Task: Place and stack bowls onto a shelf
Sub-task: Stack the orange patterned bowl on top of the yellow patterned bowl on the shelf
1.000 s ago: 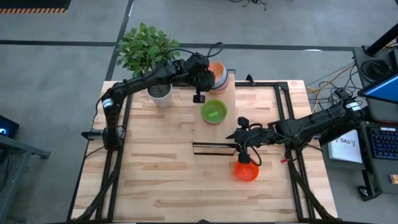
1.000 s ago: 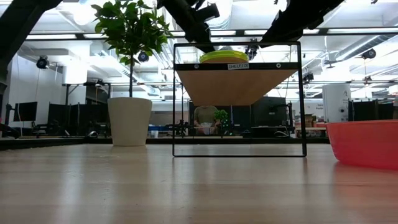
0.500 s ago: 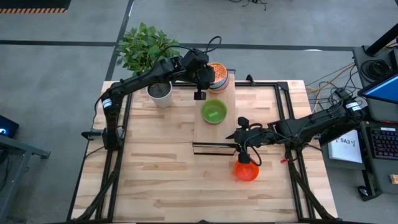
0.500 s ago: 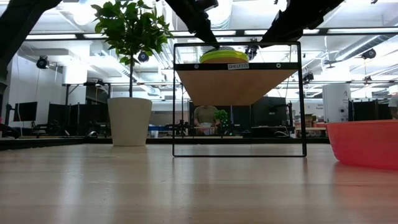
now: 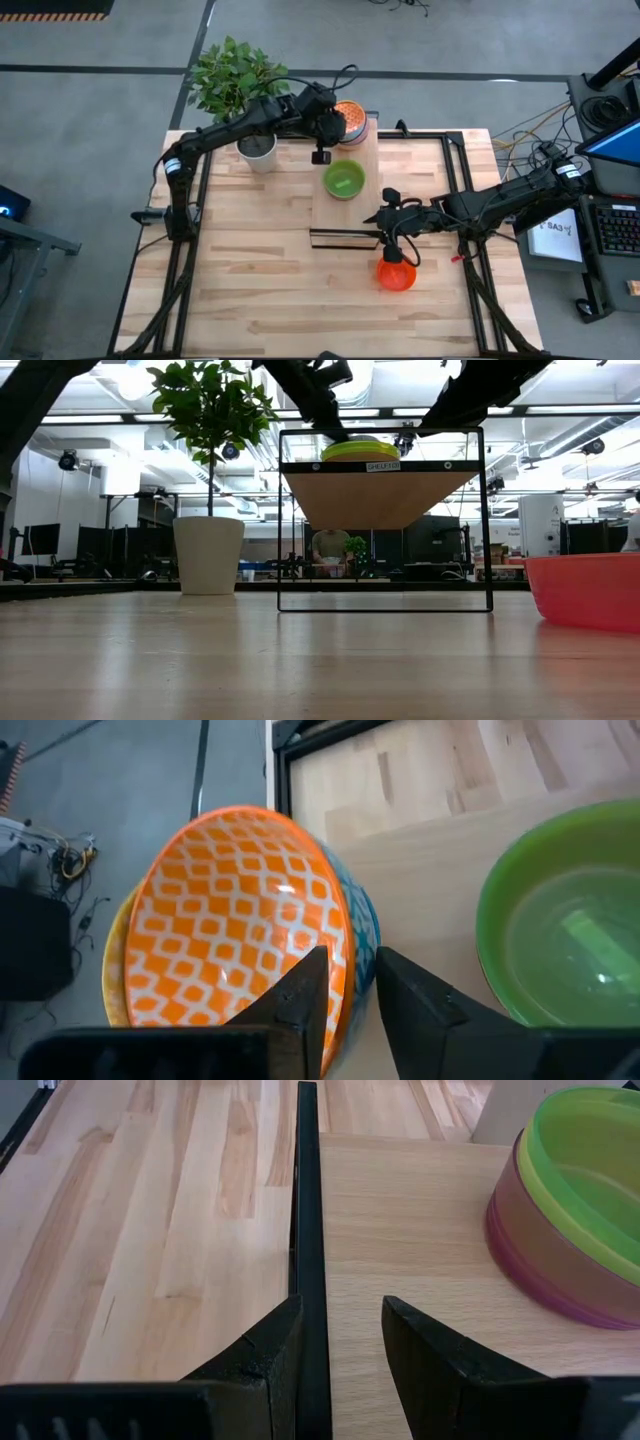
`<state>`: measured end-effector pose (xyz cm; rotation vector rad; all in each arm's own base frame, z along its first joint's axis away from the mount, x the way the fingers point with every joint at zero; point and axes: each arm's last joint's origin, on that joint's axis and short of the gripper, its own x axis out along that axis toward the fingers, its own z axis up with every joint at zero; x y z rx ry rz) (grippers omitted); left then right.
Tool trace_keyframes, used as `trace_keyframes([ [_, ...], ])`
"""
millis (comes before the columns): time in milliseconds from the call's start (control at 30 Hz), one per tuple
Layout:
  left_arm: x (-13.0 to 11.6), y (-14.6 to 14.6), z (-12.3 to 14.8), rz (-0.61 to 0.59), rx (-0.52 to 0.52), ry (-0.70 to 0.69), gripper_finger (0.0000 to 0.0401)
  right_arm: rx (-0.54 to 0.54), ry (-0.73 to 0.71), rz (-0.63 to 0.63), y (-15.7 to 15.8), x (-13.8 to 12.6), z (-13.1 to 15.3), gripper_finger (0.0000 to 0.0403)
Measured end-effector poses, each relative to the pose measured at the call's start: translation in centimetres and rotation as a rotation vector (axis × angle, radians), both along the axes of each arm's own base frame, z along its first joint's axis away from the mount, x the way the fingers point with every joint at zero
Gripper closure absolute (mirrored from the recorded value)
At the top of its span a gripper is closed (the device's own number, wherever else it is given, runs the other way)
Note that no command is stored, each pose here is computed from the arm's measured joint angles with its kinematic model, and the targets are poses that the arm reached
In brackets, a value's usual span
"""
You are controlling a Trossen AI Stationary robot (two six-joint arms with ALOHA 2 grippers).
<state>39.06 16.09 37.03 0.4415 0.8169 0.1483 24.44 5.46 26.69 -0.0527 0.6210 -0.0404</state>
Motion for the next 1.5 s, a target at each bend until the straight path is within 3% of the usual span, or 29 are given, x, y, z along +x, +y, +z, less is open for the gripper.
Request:
trace_keyframes([
  [267, -0.1, -0.8, 0.9, 0.004, -0.011, -0.020, 0.0341, 0.001, 0.000, 0.000, 0.0, 0.0, 0.0, 0.0271],
  [533, -3.0, -3.3, 4.0, 0.012, -0.104, -0.003, 0.0341, 0.018, 0.000, -0.013, 0.0, 0.0, 0.0, 0.0271],
  [900, -4.4, -4.0, 5.7, -0.024, -0.060, -0.037, 0.0341, 0.043, -0.010, -0.037, 0.0, 0.0, 0.0, 0.0271],
  [1133, -3.4, -2.9, 3.5, -0.045, -0.019, -0.034, 0.0363, 0.041, -0.011, -0.035, 0.0, 0.1, 0.0, 0.0271],
  [1300, -2.2, -1.2, 0.8, -0.026, 0.018, -0.091, 0.0395, 0.035, -0.012, -0.031, 0.0, 0.1, 0.0, 0.0271],
  [1500, -1.6, 0.4, -1.7, 0.004, 0.049, -0.166, 0.0399, 0.032, -0.012, -0.029, 0.0, 0.1, 0.0, 0.0271],
])
